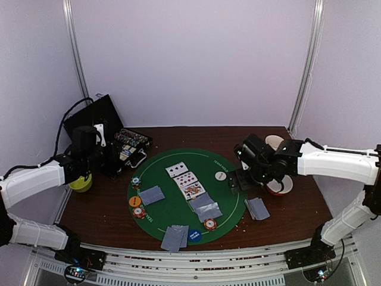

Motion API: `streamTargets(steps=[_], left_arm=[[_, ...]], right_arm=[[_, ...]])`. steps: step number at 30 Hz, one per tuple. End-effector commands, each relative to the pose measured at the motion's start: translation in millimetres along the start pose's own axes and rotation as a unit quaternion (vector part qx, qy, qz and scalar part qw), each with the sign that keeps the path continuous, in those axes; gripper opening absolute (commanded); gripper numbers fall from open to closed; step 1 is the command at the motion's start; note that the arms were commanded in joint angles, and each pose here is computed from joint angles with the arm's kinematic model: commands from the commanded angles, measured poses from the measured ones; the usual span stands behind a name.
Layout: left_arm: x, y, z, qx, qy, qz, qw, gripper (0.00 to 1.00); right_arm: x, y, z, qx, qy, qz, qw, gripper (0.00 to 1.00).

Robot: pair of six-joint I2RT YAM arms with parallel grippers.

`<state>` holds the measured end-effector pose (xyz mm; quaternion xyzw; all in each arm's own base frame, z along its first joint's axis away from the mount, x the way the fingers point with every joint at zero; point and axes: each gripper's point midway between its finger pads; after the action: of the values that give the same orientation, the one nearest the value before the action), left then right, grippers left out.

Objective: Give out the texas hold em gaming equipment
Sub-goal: Place the poker card at the center of the board, then reset both arms

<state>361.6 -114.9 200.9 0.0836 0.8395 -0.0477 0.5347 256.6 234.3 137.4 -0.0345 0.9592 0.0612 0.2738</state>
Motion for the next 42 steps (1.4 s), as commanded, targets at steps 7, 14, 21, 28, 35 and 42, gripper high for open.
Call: streamTargets(steps=[7, 14, 21, 28, 35, 42], left_arm=[[-70, 101, -18, -0.241, -0.14, 0.032, 0.96, 0.98], [-35, 135, -39, -0.322, -0.166, 0.097, 0.927, 0.98], [3, 120, -32, -0.282, -0.196, 0.141, 0.929, 0.98], [38, 116, -28, -0.253, -0.225, 0.141, 0.93, 0.98], [45, 114, -9, -0.221, -0.216, 0.154, 0.939, 0.98], [44, 123, 15, -0.186, -0.187, 0.14, 0.954, 0.98]], right_arm=[[-186, -111, -101, -0.059, -0.39, 0.101, 0.914, 1.0], [-170, -211, -88, -0.011, -0.458, 0.182, 0.87, 1.0], [-115, -240, -44, 0.063, -0.453, 0.158, 0.875, 1.0], [-87, -255, -20, 0.072, -0.471, 0.162, 0.864, 1.0], [-82, -258, -4, 0.055, -0.491, 0.155, 0.856, 1.0], [-85, -249, 32, 0.031, -0.456, 0.129, 0.88, 1.0]])
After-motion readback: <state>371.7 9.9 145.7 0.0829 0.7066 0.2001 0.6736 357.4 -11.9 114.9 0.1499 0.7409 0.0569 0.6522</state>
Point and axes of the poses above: each gripper's point midway between its finger pads, its own z axis out along the fingers, its own y axis along the line the jaws close on, x = y × z, and after that the axes turned 13 degrees about z, right-handed
